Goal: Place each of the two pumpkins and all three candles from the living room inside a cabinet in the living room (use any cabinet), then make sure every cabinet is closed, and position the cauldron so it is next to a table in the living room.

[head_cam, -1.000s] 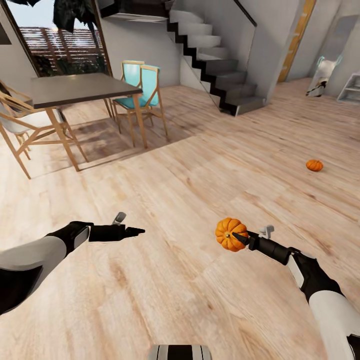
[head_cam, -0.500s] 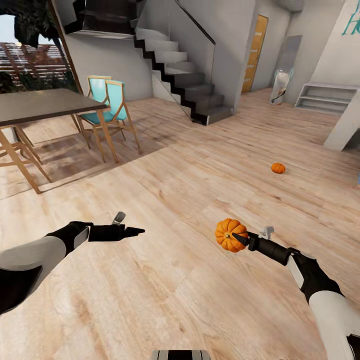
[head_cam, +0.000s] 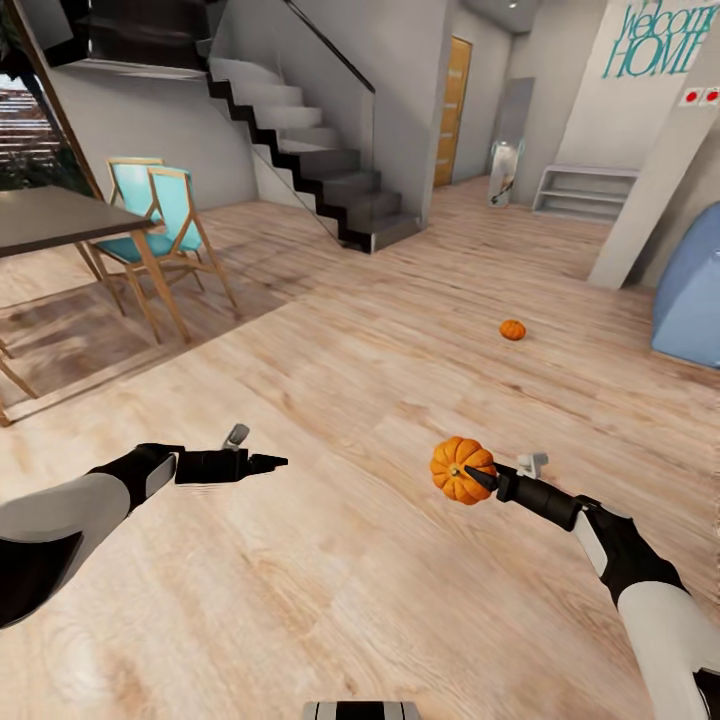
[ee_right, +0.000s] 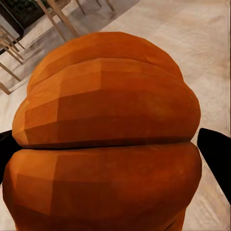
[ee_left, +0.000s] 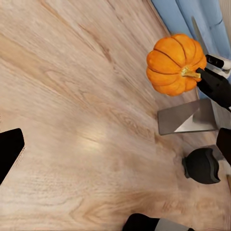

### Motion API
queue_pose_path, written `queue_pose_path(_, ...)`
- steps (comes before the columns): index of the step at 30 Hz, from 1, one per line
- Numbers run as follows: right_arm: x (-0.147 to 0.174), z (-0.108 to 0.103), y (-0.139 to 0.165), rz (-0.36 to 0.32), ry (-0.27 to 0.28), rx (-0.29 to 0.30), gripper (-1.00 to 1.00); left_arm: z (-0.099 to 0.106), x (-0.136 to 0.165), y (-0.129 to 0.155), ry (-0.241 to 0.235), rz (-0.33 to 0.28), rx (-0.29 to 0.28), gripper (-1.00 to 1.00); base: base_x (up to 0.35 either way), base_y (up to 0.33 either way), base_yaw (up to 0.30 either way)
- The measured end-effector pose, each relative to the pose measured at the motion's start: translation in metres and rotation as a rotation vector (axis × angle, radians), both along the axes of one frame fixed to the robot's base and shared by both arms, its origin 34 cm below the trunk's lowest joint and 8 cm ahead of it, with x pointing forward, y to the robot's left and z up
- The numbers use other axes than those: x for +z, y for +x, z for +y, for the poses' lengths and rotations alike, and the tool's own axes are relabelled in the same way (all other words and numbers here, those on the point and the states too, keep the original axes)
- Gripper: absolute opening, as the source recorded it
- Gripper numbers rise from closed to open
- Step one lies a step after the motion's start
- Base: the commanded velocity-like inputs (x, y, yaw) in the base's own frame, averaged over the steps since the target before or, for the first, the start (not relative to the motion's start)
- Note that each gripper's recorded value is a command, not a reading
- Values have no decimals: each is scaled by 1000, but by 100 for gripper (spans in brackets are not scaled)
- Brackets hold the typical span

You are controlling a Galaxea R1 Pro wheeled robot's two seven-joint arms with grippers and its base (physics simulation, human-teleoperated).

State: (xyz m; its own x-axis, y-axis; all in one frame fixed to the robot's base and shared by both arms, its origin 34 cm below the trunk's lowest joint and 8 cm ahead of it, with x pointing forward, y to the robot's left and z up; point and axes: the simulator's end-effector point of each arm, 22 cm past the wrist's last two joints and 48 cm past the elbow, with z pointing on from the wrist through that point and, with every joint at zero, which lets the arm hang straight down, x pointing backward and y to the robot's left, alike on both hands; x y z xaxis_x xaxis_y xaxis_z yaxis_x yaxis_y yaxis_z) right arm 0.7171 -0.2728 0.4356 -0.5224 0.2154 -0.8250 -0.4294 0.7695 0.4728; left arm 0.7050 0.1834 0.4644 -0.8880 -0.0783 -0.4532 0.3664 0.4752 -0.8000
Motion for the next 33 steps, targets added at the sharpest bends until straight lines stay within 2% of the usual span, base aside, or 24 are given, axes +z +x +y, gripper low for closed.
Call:
queue_pose_path(12,4,0,1,-6,1,0,-100,-2,2,0,1,-4,-3,100,245,186,-272)
queue_pose_path(20,4,2,0,-8,-1,4,-100,-2,2,0,3,-4,-3,100,251,186,-100)
queue_pose_path(33,4,1,0,-7,1,3,-100,-2,2,0,3,-4,-3,100,263,186,-270)
